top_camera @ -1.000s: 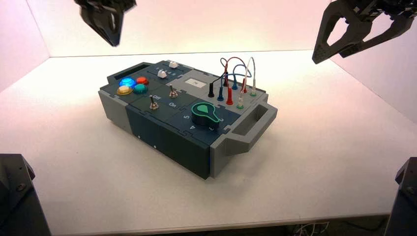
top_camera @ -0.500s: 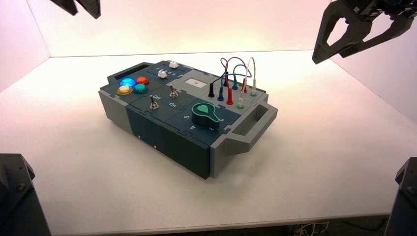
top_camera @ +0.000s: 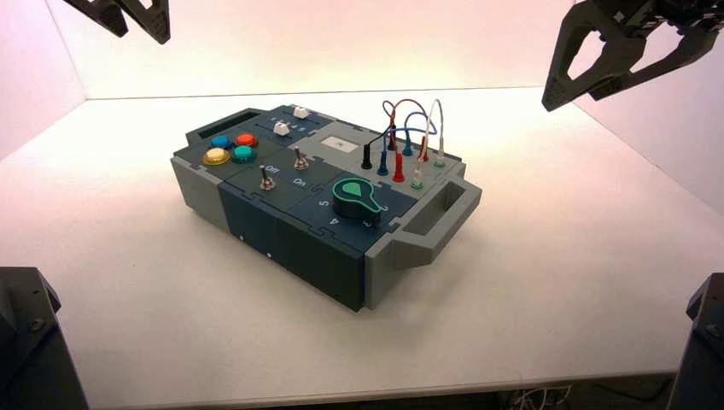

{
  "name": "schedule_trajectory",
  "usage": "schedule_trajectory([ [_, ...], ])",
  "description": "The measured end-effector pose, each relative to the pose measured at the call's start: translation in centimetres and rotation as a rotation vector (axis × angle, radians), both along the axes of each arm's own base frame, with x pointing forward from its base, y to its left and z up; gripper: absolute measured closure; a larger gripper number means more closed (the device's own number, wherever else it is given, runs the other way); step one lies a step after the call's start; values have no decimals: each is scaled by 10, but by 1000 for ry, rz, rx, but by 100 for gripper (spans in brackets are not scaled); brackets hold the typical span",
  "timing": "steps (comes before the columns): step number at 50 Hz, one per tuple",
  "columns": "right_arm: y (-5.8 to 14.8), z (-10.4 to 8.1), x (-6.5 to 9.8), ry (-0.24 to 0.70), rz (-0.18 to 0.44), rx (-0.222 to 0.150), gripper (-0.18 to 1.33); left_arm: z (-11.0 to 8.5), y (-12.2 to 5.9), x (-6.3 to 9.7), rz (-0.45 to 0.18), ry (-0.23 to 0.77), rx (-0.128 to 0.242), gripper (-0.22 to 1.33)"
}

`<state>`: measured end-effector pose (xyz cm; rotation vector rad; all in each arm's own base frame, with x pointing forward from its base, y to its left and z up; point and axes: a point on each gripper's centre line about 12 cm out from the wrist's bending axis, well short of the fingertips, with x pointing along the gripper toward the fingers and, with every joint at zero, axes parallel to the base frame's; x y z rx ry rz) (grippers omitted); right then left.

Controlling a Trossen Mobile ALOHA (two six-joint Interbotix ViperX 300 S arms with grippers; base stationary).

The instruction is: Push the blue button with the left gripper.

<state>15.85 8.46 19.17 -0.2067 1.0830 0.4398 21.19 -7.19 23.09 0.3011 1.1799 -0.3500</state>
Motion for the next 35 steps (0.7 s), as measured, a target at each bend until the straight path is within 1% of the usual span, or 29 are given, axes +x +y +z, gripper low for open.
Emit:
schedule_trajectory([
  [4, 0, 0, 0, 0, 1, -1, -18, -4, -2, -3, -3, 10, -10, -14],
  [9, 0, 0, 0, 0, 0, 0, -18, -13, -2, -7, -3, 33, -10, -14],
  [17, 0, 0, 0, 0, 0, 0, -18, -20, -1, -11, -2, 45, -12, -14],
  [35, 0, 0, 0, -1, 0, -1, -18, -13, -2, -13, -8, 6, -27, -14],
])
